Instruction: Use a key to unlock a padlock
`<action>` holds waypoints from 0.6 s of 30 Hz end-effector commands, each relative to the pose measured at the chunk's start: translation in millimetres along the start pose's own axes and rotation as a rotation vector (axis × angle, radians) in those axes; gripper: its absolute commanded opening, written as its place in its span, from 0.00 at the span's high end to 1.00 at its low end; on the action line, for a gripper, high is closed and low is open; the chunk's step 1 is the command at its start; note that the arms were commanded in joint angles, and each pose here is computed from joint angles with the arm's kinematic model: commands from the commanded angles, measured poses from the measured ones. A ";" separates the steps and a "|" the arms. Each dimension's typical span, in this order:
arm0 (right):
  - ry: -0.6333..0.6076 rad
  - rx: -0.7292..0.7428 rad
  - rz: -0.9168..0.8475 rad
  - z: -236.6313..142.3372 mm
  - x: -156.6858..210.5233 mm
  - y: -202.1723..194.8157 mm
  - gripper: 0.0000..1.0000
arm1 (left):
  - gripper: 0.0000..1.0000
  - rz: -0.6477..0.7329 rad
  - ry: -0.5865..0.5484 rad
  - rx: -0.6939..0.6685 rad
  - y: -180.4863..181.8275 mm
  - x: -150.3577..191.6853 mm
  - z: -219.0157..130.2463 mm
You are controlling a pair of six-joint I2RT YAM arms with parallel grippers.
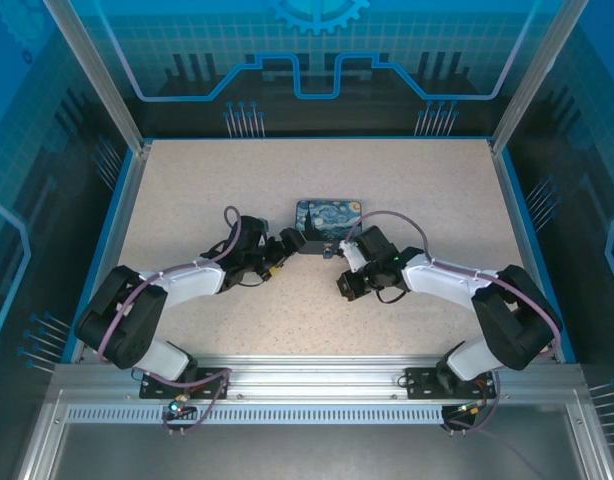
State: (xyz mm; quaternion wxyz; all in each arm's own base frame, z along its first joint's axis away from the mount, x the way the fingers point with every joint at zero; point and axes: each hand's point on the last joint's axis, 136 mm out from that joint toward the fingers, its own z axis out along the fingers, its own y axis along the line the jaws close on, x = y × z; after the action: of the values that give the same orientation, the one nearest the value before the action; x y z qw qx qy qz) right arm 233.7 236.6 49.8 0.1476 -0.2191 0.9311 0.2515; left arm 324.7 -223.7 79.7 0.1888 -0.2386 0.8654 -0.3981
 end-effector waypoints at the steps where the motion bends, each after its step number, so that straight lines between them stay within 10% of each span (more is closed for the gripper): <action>1: -0.054 -0.104 -0.045 -14.1 -8.7 15.2 1.00 | 0.01 -0.002 0.055 0.088 -23.4 10.3 7.4; 18: -0.115 -0.133 -0.020 -35.5 -18.4 9.7 1.00 | 0.47 0.017 0.267 0.255 -67.8 76.8 53.8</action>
State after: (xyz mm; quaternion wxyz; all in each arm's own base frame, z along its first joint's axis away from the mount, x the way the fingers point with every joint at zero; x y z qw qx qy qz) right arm 241.1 233.4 86.7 0.1846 -0.2181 0.9052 0.3146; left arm 306.6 -320.5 75.6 0.1058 -0.1718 0.8405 -0.5029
